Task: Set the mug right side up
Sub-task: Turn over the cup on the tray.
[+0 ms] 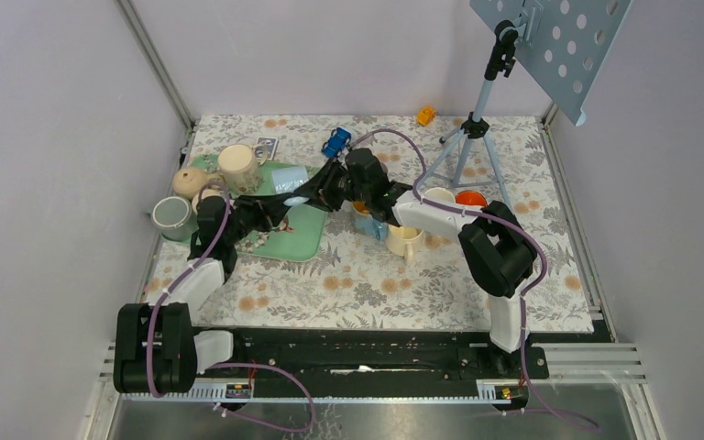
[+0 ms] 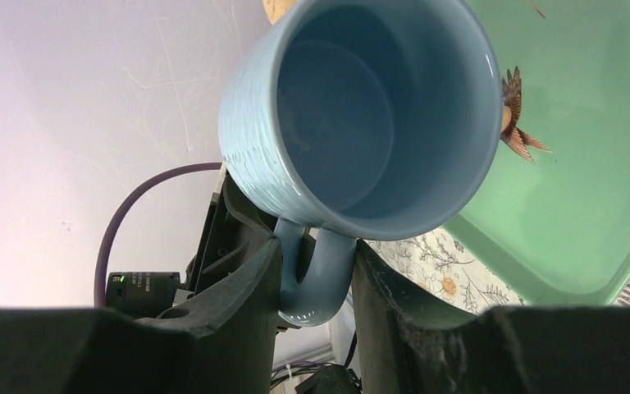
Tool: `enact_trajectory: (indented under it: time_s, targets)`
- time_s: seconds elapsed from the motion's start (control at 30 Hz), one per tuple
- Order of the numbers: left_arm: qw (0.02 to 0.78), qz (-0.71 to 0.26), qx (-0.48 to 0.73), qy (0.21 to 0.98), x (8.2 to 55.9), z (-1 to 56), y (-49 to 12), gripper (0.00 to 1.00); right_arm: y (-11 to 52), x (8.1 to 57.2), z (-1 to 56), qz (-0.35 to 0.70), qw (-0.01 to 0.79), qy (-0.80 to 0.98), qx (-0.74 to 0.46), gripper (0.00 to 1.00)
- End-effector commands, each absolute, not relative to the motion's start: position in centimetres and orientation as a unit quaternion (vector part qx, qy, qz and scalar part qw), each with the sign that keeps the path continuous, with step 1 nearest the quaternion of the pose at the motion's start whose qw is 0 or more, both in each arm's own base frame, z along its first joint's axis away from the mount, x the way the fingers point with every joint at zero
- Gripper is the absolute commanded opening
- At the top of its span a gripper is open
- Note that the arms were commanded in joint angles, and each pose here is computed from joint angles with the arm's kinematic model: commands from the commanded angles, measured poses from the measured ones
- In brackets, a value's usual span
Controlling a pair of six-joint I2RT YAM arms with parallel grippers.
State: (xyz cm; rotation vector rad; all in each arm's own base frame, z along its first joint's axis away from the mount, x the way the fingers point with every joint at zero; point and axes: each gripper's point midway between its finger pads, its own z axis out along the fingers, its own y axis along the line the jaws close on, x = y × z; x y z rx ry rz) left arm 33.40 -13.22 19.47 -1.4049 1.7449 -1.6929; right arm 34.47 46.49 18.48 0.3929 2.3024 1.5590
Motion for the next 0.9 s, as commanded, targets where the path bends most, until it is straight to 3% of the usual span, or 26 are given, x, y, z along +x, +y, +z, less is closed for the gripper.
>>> enact_trajectory:
  time_s: [0.0, 0.2, 0.87]
  targets:
    - [0.17, -0.657, -0.38, 0.628, 31.3, 23.4, -15.6, 0.0, 48.0, 34.8, 22.9, 0.587, 0.204, 0.779, 0.085, 0.15]
    - [0.165, -0.641, -0.38, 0.646, 31.2, 21.6, -15.8, 0.0, 47.6, 34.7, 23.3, 0.575, 0.22, 0.785, 0.065, 0.0]
    - [0.17, -0.559, -0.375, 0.719, 30.8, 14.5, -15.6, 0.0, 46.6, 32.6, 23.9, 0.57, 0.231, 0.788, -0.004, 0.0]
